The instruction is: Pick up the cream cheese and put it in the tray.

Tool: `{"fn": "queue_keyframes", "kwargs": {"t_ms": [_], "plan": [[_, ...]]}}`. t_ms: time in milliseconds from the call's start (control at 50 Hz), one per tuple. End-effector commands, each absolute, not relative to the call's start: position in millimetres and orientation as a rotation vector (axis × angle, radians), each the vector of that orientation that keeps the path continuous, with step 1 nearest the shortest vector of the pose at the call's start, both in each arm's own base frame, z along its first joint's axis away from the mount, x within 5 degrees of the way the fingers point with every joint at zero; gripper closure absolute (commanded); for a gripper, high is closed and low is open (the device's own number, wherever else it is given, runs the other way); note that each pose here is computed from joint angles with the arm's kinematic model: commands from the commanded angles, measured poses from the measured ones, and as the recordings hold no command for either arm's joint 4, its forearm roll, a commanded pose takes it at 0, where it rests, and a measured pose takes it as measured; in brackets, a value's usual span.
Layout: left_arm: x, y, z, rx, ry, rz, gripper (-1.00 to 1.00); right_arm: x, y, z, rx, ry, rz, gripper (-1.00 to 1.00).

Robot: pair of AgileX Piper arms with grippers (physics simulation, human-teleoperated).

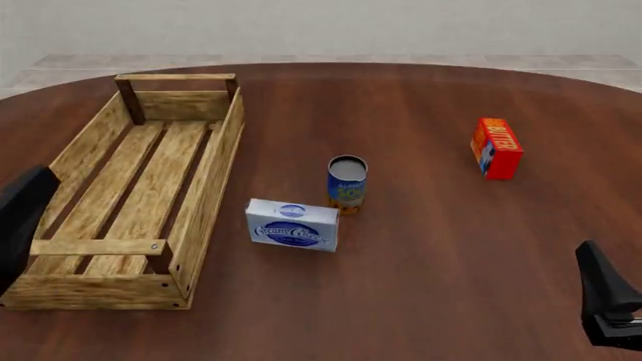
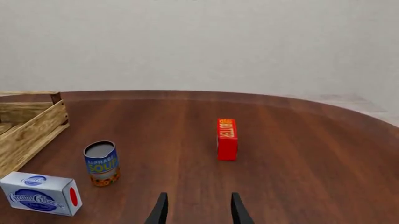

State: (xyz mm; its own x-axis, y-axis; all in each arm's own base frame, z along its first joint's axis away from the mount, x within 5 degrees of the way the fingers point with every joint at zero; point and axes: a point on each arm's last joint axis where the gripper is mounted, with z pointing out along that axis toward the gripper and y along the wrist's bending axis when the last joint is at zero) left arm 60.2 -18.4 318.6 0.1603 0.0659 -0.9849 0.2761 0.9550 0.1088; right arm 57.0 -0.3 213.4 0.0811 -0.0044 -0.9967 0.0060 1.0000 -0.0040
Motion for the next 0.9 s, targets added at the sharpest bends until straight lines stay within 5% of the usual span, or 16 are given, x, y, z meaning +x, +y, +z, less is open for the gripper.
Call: {"fn": "queue_keyframes", "kwargs": {"t_ms": [20, 900], "plan": [[84.7, -33.1, 334.9, 0.386, 1.404, -0.17, -1.0, 56.6, -0.1, 213.6, -0.005, 1.486, -0.009, -1.0], [161.9, -113.8, 346.3, 0.929, 1.515, -0.091, -1.0, 56.8, 0.9, 213.2, -0.031, 1.492, -0.009, -1.0]]}}
